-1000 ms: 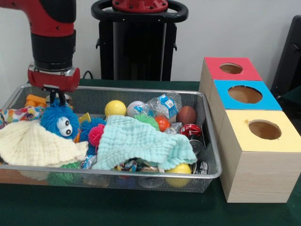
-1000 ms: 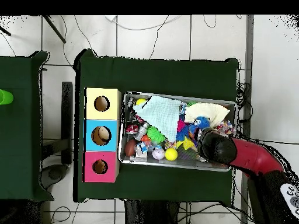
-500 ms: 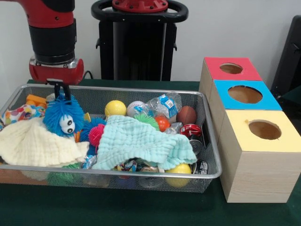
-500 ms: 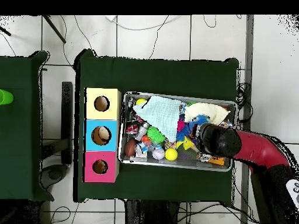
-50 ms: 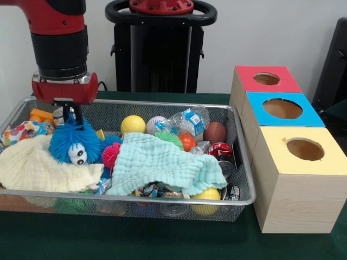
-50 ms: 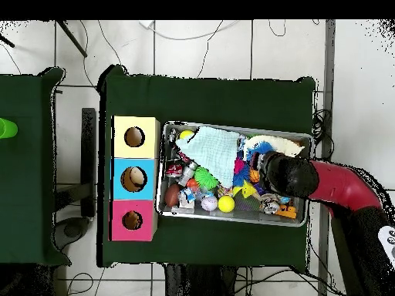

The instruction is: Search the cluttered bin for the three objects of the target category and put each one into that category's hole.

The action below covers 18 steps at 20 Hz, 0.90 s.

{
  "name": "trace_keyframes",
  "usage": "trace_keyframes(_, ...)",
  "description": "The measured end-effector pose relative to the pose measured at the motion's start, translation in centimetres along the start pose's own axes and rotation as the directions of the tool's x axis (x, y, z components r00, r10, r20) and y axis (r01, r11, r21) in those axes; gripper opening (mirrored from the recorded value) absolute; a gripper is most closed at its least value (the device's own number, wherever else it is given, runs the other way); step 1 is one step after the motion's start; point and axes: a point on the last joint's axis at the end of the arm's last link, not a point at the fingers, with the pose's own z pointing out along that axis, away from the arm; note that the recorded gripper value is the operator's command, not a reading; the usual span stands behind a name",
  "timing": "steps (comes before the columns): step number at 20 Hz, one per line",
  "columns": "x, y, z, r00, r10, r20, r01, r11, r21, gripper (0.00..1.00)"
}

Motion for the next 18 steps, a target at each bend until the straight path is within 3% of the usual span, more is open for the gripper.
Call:
trace_keyframes(9,-2.0,-0.3,0.7,0.9994,-0.024,0.027,0.023,0.9997,0.011,0.0)
trace_keyframes(10,-2.4,-0.4,0.8,0.999,-0.029,0.035,0.029,0.9995,0.014,1.0)
trace_keyframes(18,-3.3,-0.6,0.7,0.9974,-0.046,0.055,0.044,0.9987,0.026,1.0)
